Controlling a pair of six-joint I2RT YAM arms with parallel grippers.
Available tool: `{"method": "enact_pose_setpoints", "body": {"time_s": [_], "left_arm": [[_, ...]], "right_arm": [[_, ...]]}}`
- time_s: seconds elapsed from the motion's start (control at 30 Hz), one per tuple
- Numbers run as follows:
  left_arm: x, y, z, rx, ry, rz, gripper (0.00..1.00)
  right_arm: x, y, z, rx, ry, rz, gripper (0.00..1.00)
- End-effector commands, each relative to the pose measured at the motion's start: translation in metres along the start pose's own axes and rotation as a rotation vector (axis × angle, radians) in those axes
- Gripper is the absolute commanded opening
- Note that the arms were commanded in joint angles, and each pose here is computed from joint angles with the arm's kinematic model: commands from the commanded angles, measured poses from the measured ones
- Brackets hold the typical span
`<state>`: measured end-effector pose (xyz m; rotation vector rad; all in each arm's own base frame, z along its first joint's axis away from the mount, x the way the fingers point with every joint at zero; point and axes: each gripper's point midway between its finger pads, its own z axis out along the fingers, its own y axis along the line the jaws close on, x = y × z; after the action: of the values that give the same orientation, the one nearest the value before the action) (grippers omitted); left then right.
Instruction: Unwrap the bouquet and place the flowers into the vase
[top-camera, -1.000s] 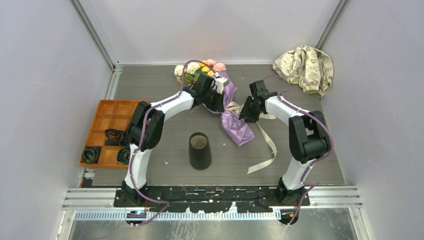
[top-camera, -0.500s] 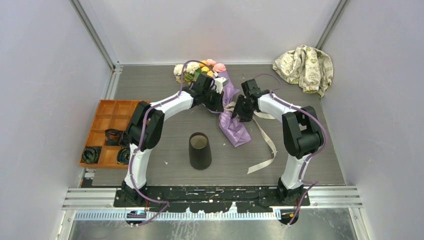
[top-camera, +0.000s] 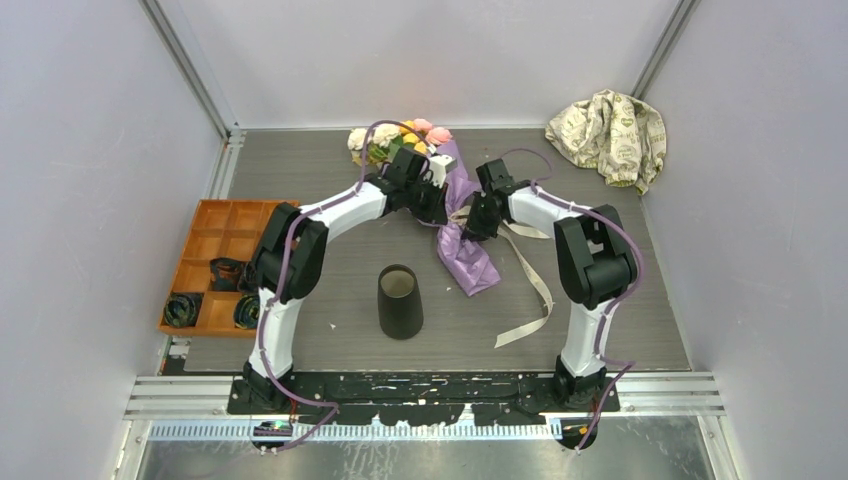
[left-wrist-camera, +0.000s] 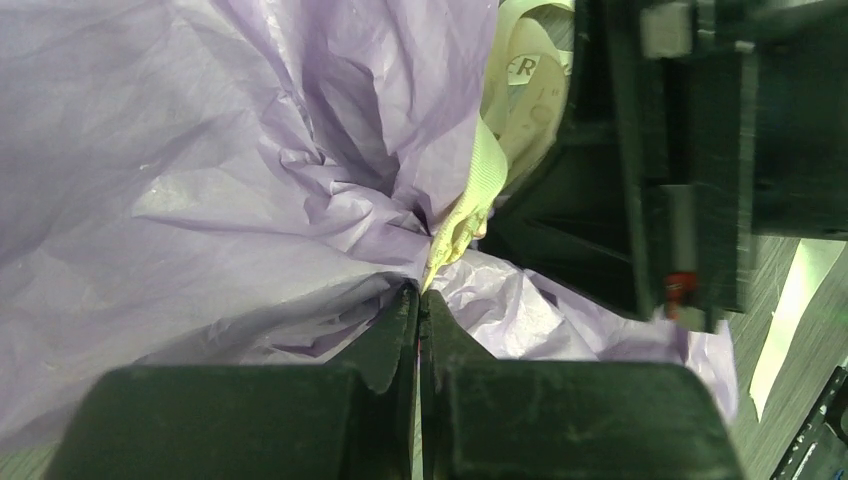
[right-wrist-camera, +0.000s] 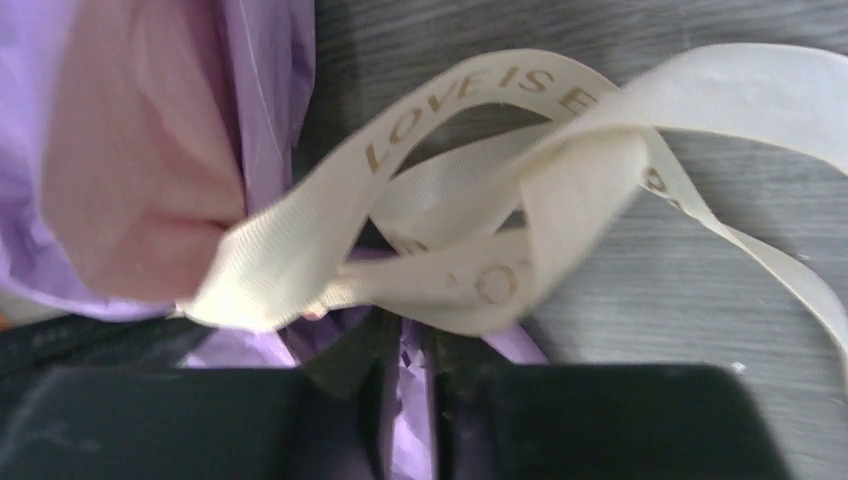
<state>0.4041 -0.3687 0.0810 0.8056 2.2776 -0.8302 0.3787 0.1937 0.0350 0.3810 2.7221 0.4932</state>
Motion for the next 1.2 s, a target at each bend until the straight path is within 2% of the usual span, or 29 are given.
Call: {"method": "enact_pose_setpoints", "body": {"time_s": [0.0, 0.07, 0.1, 0.27, 0.7, 0.83, 0.93, 1.03, 1.17], "left_arm": [[-0.041, -0.03, -0.032, 0.062, -0.105, 0.073, 0.0], [-0.039, -0.028, -0.032, 0.049, -0.096, 0.076, 0.0], [-0.037, -0.025, -0.033, 0.032, -0.089, 0.077, 0.0], [-0.039, -0.011, -0.05, -0.055, -0.107, 0.085, 0.0], [-0.067, 0.026, -0.104, -0.19, -0.192, 0.029, 0.0], [-0.063, 0.047, -0.112, -0.243, -0.186, -0.02, 0.0], [-0.065, 0.057, -0.124, -0.26, -0.226, -0.073, 0.0], [-0.079, 0.065, -0.15, -0.316, -0.267, -0.097, 0.0], [-0.117, 0.063, -0.208, -0.453, -0.341, -0.052, 0.0]], "right_arm": [[-0.025, 0.018, 0.005, -0.043, -0.063, -0.018, 0.1], [-0.03, 0.015, 0.004, -0.015, -0.081, -0.016, 0.01], [-0.032, 0.013, 0.002, 0.001, -0.093, -0.015, 0.01], [-0.04, -0.006, -0.011, 0.076, -0.132, 0.011, 0.01], [-0.023, -0.053, -0.002, 0.155, -0.078, 0.083, 0.01], [-0.021, -0.065, -0.005, 0.187, -0.086, 0.094, 0.01], [-0.02, -0.072, -0.007, 0.203, -0.09, 0.095, 0.01], [-0.016, -0.075, -0.006, 0.208, -0.08, 0.096, 0.01], [-0.014, -0.077, -0.004, 0.207, -0.074, 0.1, 0.01]]}}
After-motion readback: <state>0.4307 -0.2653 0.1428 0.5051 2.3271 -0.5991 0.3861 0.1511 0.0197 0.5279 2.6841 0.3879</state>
